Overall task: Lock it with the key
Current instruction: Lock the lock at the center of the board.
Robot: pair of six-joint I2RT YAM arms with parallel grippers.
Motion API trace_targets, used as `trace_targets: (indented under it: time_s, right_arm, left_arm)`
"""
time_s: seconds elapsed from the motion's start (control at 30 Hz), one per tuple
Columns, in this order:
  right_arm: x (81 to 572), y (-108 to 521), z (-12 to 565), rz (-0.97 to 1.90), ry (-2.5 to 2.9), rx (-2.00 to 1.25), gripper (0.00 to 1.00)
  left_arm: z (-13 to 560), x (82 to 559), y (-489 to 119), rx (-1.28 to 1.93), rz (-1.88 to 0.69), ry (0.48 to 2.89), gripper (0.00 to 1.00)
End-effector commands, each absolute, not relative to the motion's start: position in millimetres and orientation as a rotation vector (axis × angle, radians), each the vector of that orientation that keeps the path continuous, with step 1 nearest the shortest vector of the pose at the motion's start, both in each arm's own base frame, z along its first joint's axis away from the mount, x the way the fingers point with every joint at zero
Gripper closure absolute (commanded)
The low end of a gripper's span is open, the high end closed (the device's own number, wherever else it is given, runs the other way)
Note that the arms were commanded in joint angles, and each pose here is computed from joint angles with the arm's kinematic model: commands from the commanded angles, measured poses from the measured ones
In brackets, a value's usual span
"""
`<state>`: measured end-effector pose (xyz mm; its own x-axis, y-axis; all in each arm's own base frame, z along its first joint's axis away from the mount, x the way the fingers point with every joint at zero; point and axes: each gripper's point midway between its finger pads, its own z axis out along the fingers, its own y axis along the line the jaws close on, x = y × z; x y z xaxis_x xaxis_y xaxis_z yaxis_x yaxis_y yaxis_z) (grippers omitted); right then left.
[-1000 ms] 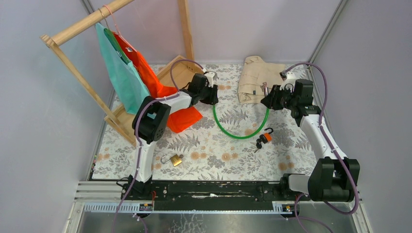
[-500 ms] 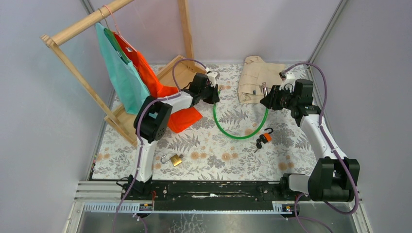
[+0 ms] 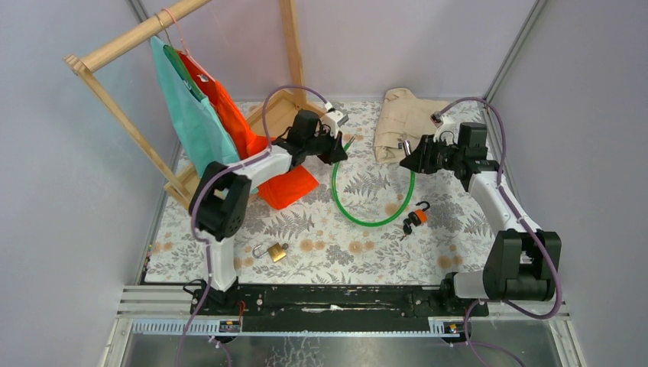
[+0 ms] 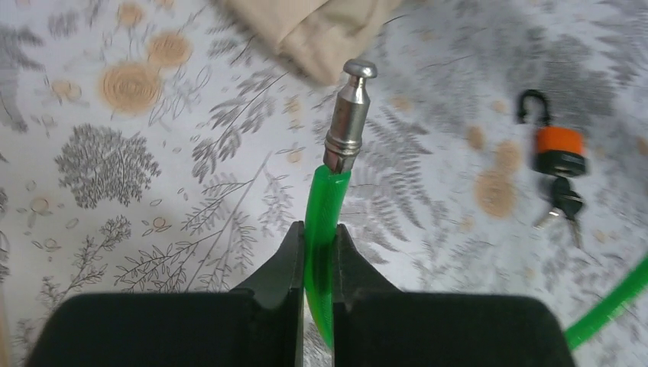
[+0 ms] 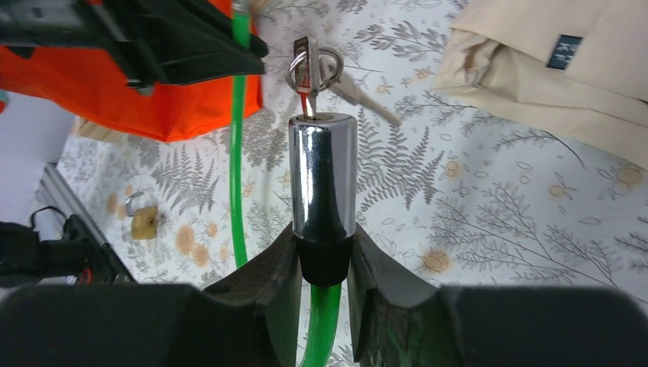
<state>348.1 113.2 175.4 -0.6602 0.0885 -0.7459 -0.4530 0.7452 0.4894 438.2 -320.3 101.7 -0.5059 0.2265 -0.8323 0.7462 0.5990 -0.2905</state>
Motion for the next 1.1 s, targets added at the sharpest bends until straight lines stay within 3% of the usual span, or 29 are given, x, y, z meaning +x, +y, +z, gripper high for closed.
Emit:
trace_targets:
  time_s: [0.0, 0.23, 1.07]
  right_arm:
    - [355, 131, 221, 0.995, 1.992, -0.39, 1.0]
    - [353, 148, 243, 1.148, 1.89, -0.445, 1.0]
    - [338, 182, 260, 1.146, 1.775, -0.497, 1.0]
  left_arm:
    - [171, 398, -334, 0.954, -0.907, 1.837, 1.0]
    - [201, 360, -341, 1.087, -0.868, 1.795, 1.0]
    - [209, 341, -373, 1.132, -0.745, 1.886, 1.0]
